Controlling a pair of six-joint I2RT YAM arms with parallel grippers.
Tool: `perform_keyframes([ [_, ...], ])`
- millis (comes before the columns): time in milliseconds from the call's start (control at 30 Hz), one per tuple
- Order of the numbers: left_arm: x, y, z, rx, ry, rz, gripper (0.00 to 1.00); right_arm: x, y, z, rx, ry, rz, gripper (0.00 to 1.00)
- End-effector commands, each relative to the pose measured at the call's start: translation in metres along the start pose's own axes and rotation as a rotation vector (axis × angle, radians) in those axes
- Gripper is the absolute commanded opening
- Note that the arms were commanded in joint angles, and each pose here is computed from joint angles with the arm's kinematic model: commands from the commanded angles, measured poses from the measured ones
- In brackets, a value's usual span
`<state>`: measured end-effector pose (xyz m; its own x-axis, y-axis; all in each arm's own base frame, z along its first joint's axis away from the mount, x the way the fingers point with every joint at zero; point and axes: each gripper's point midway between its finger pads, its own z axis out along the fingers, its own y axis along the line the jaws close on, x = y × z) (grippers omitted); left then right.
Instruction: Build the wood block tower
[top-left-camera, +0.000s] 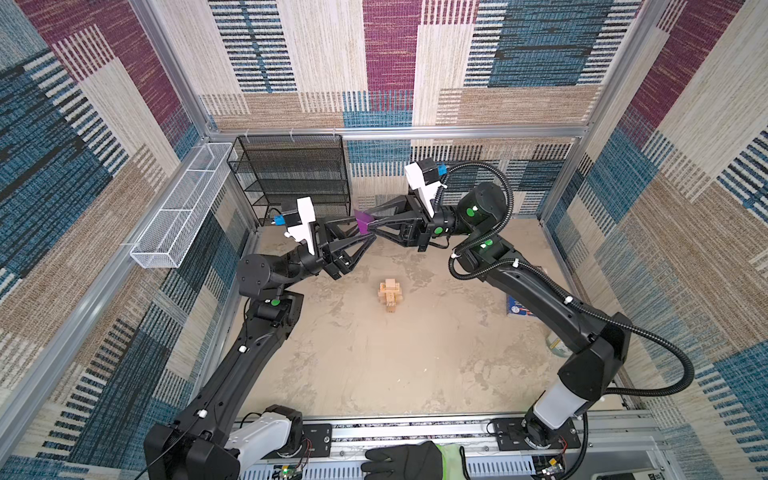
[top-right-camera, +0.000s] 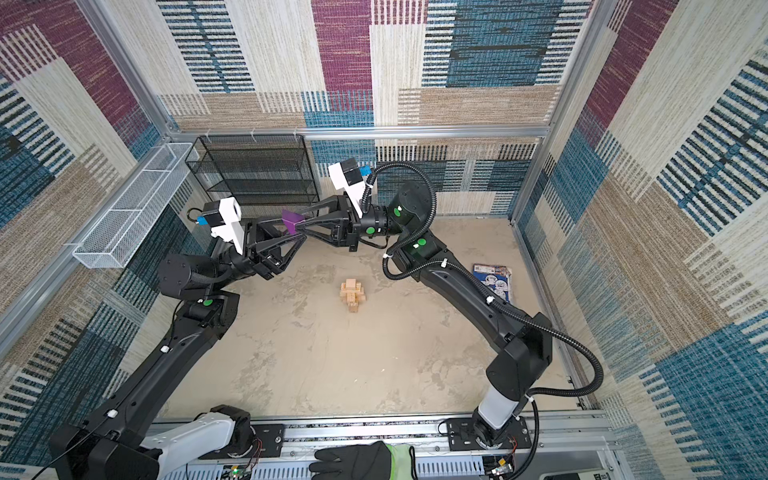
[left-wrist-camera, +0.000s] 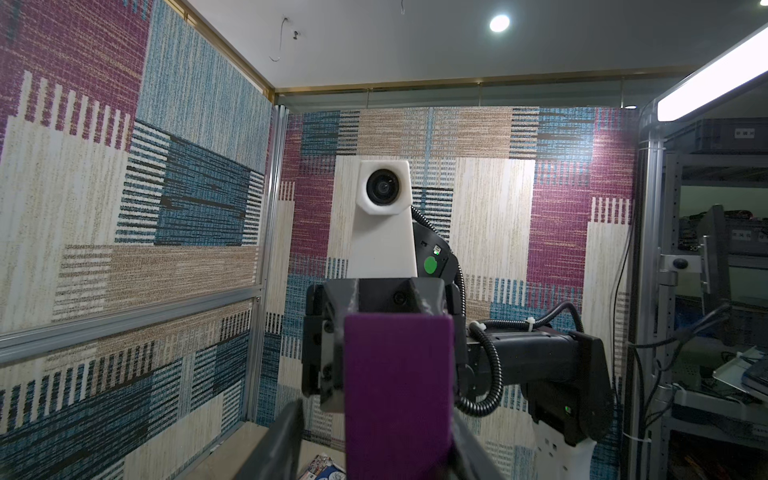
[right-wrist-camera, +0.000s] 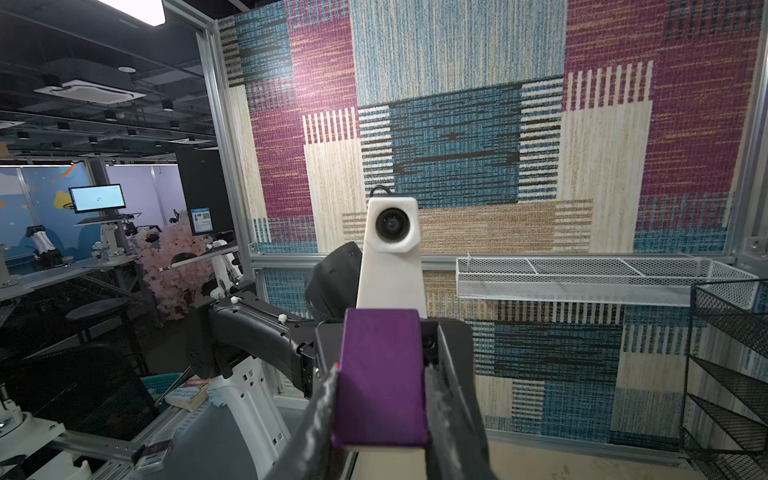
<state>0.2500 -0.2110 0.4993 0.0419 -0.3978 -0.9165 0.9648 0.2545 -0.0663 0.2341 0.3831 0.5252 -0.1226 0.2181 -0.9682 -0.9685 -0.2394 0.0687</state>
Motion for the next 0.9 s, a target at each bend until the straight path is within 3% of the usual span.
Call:
perform_keyframes([
  [0,0.0009,0.0078,-0.0020,-0.042,-0.013,0.014,0.69,-0.0108,0.0076,-0.0008,-0.001,-0.029,-0.045,0.00],
  [67,0.0015,0.0084,-0.0029,-0.049,-0.015,0.014,0.70,-0.0116,0.0075,-0.0013,0.002,-0.030,-0.047,0.00],
  [200,0.0031,0.0074,-0.0035,-0.047,-0.009,0.017,0.61,-0.0113,0.0065,-0.0013,0.006,-0.032,-0.047,0.00],
  [400,0.0023,0.0025,-0.0030,-0.024,-0.001,0.024,0.40,-0.0106,0.0040,-0.0007,0.011,-0.031,-0.043,0.00],
  [533,0.0020,0.0014,-0.0033,-0.021,0.001,0.025,0.39,-0.0098,0.0034,-0.0007,0.012,-0.029,-0.041,0.00],
  [667,0.0022,0.0017,-0.0033,-0.023,0.000,0.022,0.54,-0.0067,0.0017,-0.0005,0.013,-0.024,-0.034,0.00],
  [867,0.0002,0.0006,-0.0034,-0.021,-0.007,0.026,0.56,-0.0039,0.0006,0.0002,0.009,-0.015,-0.025,0.00],
])
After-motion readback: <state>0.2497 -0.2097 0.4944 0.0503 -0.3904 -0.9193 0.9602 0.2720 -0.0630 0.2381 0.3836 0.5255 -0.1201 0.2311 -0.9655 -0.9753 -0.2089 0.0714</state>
